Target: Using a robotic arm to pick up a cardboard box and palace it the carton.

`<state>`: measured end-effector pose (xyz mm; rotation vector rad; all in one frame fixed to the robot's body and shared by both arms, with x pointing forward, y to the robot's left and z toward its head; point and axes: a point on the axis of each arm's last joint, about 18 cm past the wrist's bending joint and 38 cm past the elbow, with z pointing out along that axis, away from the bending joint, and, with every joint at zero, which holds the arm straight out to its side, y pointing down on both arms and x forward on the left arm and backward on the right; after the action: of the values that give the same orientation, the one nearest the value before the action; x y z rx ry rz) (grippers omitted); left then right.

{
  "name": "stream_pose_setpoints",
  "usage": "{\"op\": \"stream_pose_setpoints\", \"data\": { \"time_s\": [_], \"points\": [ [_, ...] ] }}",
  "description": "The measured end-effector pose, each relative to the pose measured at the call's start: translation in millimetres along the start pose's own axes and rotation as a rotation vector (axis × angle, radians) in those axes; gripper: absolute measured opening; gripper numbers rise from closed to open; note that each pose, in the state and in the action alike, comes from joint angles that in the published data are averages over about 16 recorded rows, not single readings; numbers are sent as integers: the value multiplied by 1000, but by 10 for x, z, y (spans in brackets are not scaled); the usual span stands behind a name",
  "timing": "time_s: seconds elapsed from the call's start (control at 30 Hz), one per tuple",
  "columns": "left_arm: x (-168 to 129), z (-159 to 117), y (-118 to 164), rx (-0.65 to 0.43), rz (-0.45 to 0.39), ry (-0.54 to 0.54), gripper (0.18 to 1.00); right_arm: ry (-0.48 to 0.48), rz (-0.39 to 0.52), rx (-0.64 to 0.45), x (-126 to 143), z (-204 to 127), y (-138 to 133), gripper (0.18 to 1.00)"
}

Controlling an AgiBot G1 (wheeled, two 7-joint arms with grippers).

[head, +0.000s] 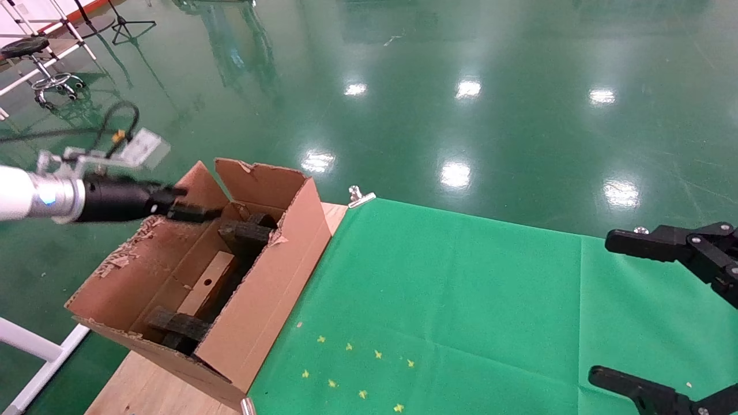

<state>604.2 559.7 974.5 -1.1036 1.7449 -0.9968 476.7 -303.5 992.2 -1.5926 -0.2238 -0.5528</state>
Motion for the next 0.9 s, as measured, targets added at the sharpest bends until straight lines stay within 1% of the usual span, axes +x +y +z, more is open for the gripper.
{"op": "stream_pose_setpoints", "data": {
  "time_s": [0.13, 0.23, 0.43, 0.7, 0.9],
  "points": [
    [155, -66, -196, 98, 38, 82, 922, 0, 0, 0, 0, 0, 0, 1001],
    [249, -102, -286, 151, 58, 129, 957, 0, 0, 0, 1, -1, 0, 1001],
    [352, -108, -349, 182, 89, 169, 990, 1, 0, 0, 1, -1, 1, 1001],
    [461, -83, -399, 208, 118, 201, 1001, 1, 0, 0, 1, -1, 1, 1001],
    [630, -70, -478, 255, 154, 252, 1001, 1, 0, 0, 1, -1, 1, 1001]
  ]
}}
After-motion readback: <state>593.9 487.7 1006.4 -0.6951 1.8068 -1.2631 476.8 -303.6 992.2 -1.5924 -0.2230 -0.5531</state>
